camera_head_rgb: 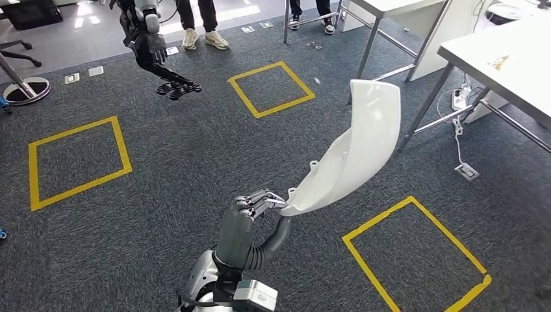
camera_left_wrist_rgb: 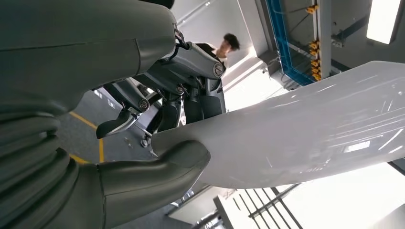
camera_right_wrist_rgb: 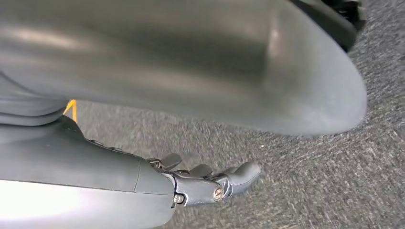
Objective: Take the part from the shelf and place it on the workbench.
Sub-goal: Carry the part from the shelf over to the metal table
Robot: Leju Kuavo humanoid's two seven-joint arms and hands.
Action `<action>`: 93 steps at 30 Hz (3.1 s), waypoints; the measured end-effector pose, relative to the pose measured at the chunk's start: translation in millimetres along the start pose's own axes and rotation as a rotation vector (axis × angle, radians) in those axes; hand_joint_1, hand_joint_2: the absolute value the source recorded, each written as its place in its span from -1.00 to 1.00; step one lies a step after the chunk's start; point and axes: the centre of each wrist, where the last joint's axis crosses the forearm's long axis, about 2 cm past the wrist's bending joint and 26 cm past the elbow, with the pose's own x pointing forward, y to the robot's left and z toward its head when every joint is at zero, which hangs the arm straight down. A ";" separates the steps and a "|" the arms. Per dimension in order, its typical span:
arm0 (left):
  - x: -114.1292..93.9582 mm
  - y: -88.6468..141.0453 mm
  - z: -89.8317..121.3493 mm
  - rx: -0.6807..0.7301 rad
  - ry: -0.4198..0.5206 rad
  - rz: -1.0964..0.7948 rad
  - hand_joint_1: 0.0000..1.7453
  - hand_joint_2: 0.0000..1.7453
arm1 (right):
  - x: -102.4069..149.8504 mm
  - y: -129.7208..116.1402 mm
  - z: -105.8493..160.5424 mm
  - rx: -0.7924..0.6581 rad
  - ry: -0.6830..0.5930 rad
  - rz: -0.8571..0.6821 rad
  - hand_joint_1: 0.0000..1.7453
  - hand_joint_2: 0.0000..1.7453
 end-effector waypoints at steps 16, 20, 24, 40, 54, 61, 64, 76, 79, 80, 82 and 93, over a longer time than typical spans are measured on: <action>-0.6 -3.0 -2.0 -0.047 -0.013 0.030 1.00 1.00 | -0.9 1.3 0.3 -0.003 0.057 -0.029 -1.00 -1.00; -2.8 -3.9 1.5 -0.063 -0.005 0.030 1.00 1.00 | -3.3 1.2 0.7 -0.003 0.070 -0.031 -1.00 -1.00; -3.4 -4.2 1.6 -0.066 -0.004 0.030 1.00 1.00 | -2.6 1.1 0.6 -0.004 0.073 -0.034 -1.00 -1.00; -2.5 -6.5 -0.2 -0.067 -0.002 0.037 1.00 1.00 | -3.0 0.6 0.6 -0.003 0.075 -0.042 -1.00 -1.00; -5.3 -6.4 4.5 -0.084 0.001 0.032 1.00 1.00 | -1.6 3.8 0.6 0.000 0.045 -0.052 -1.00 -1.00; -3.2 -8.5 4.2 -0.092 -0.003 0.025 1.00 1.00 | -3.2 3.8 0.9 0.002 0.061 -0.042 -1.00 -1.00; -3.3 -9.1 6.0 -0.099 0.007 0.021 1.00 1.00 | -2.5 3.8 0.8 0.002 0.057 -0.041 -1.00 -1.00; -2.4 -8.0 4.0 -0.106 0.001 0.006 1.00 1.00 | -1.9 3.9 0.7 0.001 0.056 -0.038 -1.00 -1.00; -2.7 -8.2 8.2 -0.123 0.008 0.006 1.00 1.00 | -0.8 4.0 0.5 0.002 0.052 -0.038 -1.00 -1.00; -2.7 -8.3 9.2 -0.127 0.010 0.006 1.00 1.00 | -1.4 4.0 0.6 0.002 0.053 -0.038 -1.00 -1.00; -2.7 -8.2 9.6 -0.132 0.010 0.006 1.00 1.00 | -2.2 4.7 0.8 0.003 0.047 -0.036 -1.00 -1.00; -1.2 -7.9 6.2 -0.136 0.006 0.005 1.00 1.00 | -3.6 5.9 1.2 0.007 0.065 -0.027 -1.00 -1.00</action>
